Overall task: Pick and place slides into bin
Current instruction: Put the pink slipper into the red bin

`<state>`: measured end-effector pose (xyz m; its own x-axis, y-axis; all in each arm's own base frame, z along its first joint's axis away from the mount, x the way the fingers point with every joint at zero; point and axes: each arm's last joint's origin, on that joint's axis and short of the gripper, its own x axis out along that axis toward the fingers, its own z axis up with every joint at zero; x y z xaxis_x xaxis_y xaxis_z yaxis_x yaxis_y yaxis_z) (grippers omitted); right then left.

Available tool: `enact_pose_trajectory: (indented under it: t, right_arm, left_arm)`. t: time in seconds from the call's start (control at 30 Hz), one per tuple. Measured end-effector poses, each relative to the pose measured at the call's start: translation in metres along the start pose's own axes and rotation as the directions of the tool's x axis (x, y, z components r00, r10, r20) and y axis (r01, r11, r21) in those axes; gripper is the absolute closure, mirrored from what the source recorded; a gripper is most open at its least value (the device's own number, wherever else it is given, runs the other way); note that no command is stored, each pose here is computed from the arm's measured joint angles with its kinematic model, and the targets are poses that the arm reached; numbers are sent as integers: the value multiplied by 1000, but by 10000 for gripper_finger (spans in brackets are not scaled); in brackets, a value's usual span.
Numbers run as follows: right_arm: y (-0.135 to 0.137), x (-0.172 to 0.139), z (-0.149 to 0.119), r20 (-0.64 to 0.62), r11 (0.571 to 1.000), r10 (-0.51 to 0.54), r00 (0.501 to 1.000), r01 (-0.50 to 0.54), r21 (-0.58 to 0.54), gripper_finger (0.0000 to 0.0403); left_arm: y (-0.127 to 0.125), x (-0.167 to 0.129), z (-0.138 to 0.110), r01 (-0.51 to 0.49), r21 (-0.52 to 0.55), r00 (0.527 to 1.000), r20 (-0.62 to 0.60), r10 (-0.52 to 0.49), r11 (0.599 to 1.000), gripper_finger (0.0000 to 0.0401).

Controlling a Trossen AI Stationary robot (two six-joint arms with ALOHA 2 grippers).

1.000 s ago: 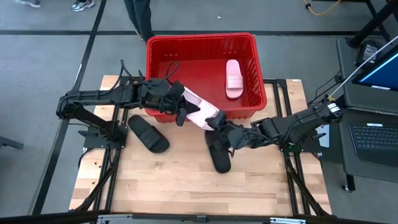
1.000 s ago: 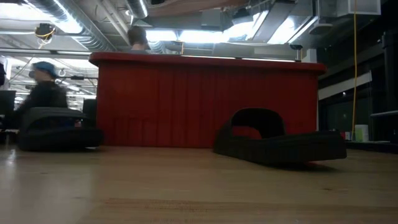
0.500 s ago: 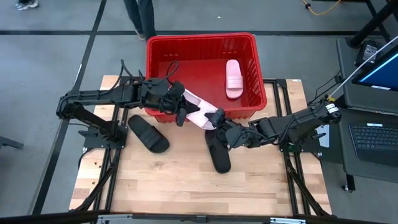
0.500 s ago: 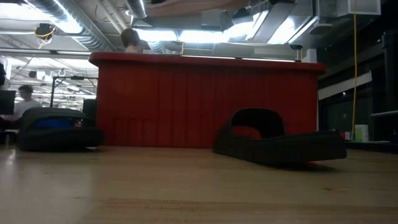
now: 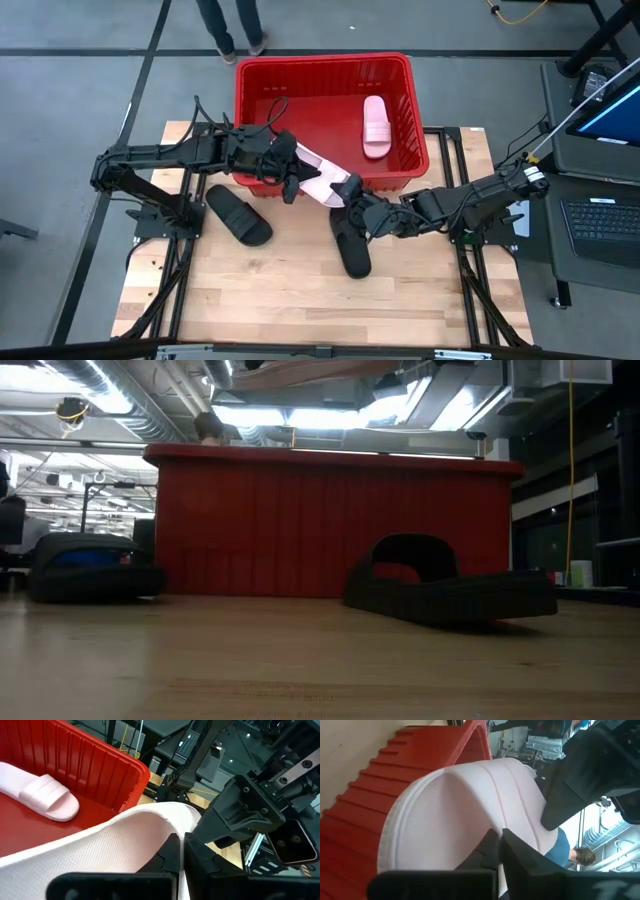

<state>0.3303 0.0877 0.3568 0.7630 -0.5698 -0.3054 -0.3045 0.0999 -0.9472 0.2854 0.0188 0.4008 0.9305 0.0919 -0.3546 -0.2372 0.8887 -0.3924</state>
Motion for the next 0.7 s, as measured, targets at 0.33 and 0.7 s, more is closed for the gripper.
enact_pose_trajectory:
  t: [0.33,0.7]
  right_arm:
    - [-12,-4,0,13,995,-31,999,30,94,396]
    - [-38,-18,-5,-25,981,-66,998,69,180,397]
  left_arm:
    - [2,-1,0,-34,75,999,6,34,997,331]
    - [17,-15,9,-104,162,994,38,99,981,286]
